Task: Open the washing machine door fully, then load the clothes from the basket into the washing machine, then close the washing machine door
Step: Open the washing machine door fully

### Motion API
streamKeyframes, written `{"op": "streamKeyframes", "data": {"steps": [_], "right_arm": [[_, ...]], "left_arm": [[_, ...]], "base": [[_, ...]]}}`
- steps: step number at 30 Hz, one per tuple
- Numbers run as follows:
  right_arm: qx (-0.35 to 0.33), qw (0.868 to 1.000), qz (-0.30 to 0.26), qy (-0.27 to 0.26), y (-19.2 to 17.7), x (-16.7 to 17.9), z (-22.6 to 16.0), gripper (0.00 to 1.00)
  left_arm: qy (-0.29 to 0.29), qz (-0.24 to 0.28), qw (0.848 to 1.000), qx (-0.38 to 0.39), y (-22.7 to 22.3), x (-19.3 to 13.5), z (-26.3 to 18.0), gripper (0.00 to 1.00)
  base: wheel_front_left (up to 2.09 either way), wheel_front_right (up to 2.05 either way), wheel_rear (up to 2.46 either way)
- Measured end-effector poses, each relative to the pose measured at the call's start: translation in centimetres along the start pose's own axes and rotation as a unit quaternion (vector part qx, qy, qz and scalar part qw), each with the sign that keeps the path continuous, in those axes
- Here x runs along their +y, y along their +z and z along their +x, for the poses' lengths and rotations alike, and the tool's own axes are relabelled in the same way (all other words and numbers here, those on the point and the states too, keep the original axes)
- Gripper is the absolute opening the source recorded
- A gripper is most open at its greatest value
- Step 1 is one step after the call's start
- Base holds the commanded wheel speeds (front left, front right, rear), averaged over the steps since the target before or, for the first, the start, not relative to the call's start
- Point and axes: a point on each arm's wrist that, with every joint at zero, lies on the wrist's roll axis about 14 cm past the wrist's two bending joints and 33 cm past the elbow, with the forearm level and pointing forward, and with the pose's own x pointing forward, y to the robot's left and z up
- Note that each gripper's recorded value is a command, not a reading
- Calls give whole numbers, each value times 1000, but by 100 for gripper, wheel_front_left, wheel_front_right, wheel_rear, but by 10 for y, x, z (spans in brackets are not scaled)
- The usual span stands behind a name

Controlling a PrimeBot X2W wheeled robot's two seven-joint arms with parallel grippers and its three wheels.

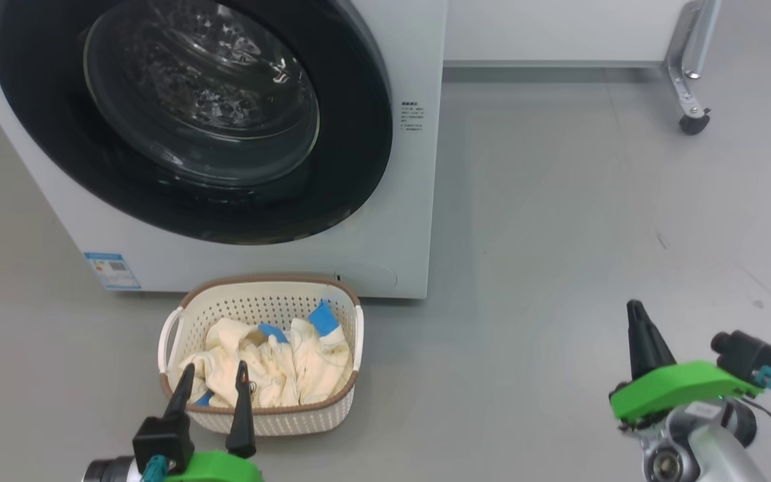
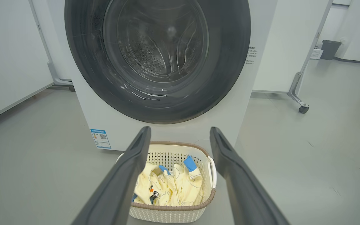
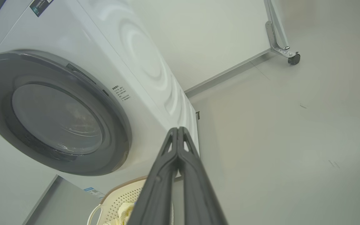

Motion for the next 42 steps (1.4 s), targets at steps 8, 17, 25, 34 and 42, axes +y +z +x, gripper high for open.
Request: {"op": "streamKeyframes", "data": {"steps": [8, 17, 25, 34, 42], "right_arm": [[10, 988, 156, 3, 2, 17, 41, 0], [33, 978, 202, 52, 20, 36, 103, 0], [67, 973, 164, 145, 24, 78, 172, 0], [109, 956, 173, 211, 9, 123, 222, 0], [135, 945, 176, 241, -7, 150, 253, 0]], "left_arm": [[10, -7, 1000, -3, 2, 5, 8, 100], [21, -13, 1000, -9, 7, 14, 36, 100], [46, -20, 999, 17, -12, 27, 54, 100], [69, -21, 997, 39, -27, 42, 59, 100], [86, -24, 995, 47, -32, 51, 62, 100]], "base": [[0, 0, 0], [0, 0, 0], [0, 0, 0], [0, 0, 0], [0, 0, 0]]}}
